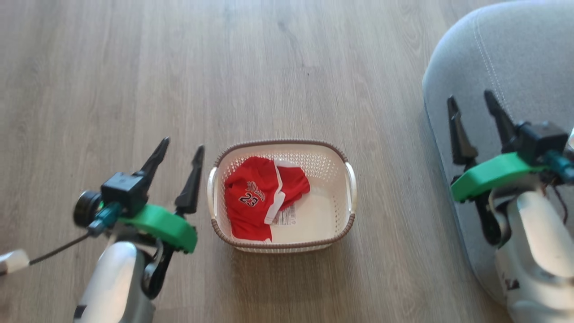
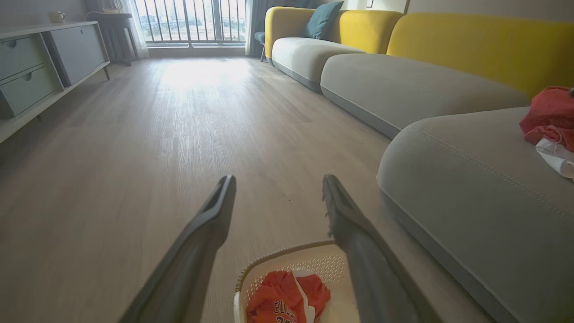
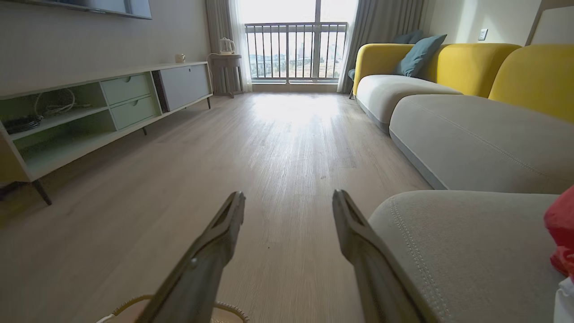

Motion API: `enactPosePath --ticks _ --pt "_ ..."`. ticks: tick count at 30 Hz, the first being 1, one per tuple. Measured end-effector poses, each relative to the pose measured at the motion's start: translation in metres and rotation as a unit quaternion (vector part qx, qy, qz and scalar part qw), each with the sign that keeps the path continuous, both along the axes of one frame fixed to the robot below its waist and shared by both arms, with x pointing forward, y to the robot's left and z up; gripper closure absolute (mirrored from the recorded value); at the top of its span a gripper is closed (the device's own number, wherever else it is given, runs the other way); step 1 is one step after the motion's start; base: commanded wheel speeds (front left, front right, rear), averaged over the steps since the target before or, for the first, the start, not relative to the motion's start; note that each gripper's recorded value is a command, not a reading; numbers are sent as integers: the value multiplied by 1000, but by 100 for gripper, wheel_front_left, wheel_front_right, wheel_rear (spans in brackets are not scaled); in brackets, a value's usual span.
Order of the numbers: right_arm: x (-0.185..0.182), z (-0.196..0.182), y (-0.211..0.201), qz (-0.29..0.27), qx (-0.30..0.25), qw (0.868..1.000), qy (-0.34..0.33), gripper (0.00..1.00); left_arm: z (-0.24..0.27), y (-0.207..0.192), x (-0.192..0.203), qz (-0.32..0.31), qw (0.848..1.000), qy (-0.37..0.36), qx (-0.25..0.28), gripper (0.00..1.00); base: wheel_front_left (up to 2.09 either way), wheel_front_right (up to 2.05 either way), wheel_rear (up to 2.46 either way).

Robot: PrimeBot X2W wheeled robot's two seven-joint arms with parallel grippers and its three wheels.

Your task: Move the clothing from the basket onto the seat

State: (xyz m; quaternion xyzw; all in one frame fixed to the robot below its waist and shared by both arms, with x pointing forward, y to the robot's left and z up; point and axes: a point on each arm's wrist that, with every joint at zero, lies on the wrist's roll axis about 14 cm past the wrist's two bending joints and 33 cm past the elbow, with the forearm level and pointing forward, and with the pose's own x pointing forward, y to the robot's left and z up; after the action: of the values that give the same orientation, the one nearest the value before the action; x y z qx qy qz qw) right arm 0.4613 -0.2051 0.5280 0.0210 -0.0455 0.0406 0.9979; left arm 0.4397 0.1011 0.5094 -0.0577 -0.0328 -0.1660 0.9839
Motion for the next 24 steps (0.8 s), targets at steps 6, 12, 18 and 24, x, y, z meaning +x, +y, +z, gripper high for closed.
enactPosePath --ticks 6,12,18,24 --pt "-9 -3 21 22 19 1000 3 0 -4 41 -6 67 998 6 6 0 0 0 0" --pt "-19 -10 34 31 39 999 9 0 -10 69 -13 115 993 14 5 0 0 0 0" --pt "-31 -25 39 32 48 998 28 0 -18 81 -21 139 990 26 6 0 0 0 0" --pt "-33 -33 47 35 58 997 39 0 -24 87 -22 151 988 33 3 0 0 0 0"
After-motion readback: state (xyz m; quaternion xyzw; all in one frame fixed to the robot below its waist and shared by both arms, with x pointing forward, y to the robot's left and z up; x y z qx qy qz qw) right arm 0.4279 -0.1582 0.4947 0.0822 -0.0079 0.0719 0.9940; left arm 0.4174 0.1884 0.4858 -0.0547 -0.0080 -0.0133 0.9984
